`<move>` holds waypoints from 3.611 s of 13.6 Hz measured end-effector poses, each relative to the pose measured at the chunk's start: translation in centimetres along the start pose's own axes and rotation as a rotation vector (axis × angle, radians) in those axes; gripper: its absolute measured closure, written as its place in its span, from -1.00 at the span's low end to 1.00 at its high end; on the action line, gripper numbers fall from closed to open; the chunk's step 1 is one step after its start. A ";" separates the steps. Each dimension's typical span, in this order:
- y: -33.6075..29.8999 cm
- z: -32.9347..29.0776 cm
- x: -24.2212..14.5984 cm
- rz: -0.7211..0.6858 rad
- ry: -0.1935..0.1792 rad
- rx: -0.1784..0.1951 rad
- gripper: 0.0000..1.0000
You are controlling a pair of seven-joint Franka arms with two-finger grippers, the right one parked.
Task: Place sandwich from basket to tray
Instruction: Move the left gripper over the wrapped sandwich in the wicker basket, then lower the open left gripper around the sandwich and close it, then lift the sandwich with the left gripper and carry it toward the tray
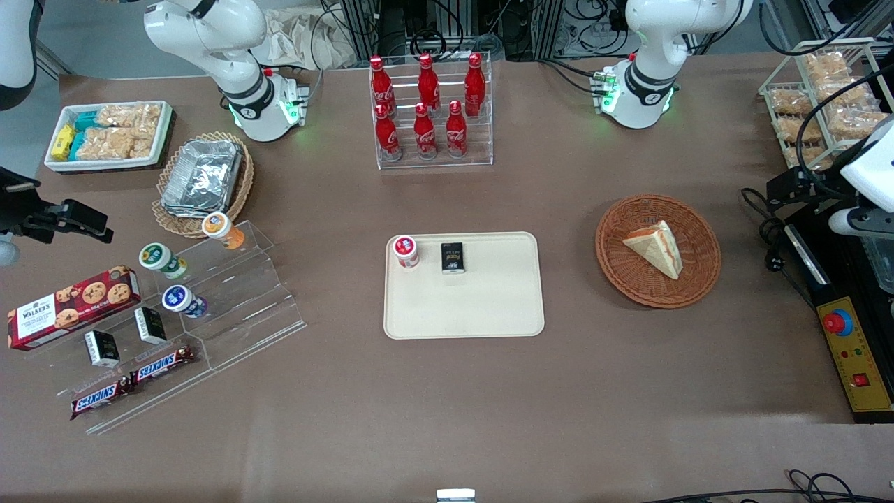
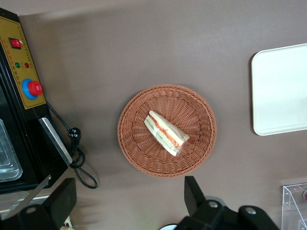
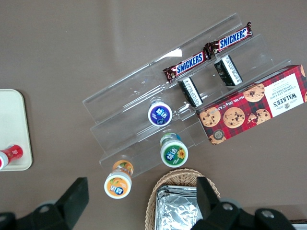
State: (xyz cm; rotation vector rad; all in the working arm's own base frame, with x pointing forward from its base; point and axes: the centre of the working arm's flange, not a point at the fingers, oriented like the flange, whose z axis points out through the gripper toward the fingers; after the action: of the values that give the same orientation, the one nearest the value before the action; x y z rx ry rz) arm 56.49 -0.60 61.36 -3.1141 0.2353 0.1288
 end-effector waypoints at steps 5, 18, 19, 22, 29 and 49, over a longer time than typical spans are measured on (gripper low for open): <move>0.2 0.1 0.0 -0.052 -0.001 -0.001 -1.00; 4.4 19.3 -4.2 -0.910 0.035 -0.032 -1.00; 4.5 20.4 -4.4 -0.938 0.029 -0.047 -1.00; 4.7 23.0 -4.8 -0.991 0.033 -0.078 -1.00; 4.6 30.5 -6.2 -1.012 0.037 -0.087 -1.00; 7.6 33.8 -5.1 -0.857 0.074 -0.089 0.52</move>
State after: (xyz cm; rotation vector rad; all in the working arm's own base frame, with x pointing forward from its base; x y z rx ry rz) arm 47.54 -6.63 28.05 -2.9865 -1.1041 0.0046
